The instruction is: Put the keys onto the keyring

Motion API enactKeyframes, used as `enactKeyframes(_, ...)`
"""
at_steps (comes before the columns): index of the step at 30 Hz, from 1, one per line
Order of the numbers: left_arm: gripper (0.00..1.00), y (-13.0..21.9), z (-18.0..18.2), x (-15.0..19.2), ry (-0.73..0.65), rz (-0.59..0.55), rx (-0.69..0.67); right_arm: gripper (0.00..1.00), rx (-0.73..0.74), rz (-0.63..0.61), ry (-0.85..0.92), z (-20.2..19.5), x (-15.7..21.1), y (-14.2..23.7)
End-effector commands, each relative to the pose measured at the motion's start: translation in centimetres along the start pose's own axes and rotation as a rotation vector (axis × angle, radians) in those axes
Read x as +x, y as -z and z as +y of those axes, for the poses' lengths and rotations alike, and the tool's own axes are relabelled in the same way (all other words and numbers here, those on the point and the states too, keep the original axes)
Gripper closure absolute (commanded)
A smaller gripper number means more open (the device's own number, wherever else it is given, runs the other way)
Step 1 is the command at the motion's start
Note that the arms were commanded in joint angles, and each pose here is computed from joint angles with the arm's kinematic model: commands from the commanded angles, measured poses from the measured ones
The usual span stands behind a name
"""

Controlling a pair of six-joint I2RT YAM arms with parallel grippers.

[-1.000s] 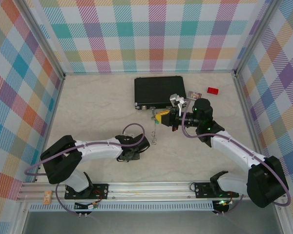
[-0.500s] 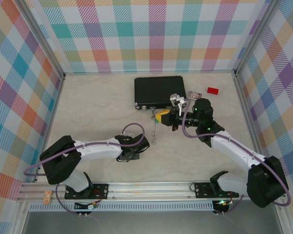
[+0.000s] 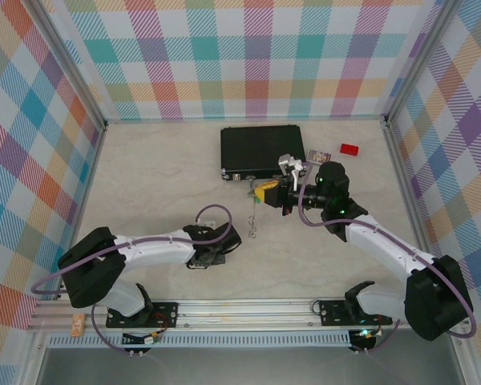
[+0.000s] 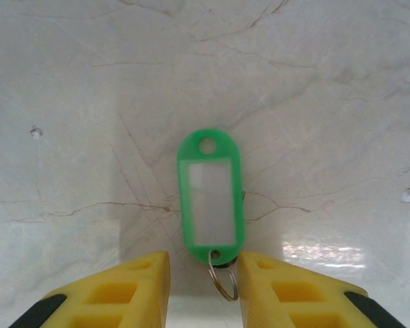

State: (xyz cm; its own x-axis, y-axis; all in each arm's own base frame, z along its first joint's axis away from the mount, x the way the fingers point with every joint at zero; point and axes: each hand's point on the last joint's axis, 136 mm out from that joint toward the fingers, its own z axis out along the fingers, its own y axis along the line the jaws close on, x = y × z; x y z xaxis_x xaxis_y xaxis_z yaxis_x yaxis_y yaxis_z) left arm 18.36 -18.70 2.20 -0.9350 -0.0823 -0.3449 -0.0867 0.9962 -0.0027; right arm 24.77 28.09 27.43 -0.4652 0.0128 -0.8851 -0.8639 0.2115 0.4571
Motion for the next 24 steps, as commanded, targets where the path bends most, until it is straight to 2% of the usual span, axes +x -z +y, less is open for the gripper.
enactKeyframes(1,0.69,0.35,0.88,0.75,0.011,0.011,-0.012,1.0,-0.035,-0.02,0.023,0.59,-0.59,0.06)
enactKeyframes(10,0.69,0.67,0.74,0.46,0.031,-0.004,0.005,1.0,-0.035,-0.019,0.022,0.61,-0.56,0.07)
enactKeyframes(16,0.68,1.03,1.43,0.49,0.135,-0.035,0.045,1.0,-0.038,-0.018,0.021,0.66,-0.56,0.08)
enactKeyframes(24,0.68,1.05,0.93,0.65,0.357,-0.103,0.292,1.0,-0.04,-0.02,0.024,0.73,-0.63,0.1)
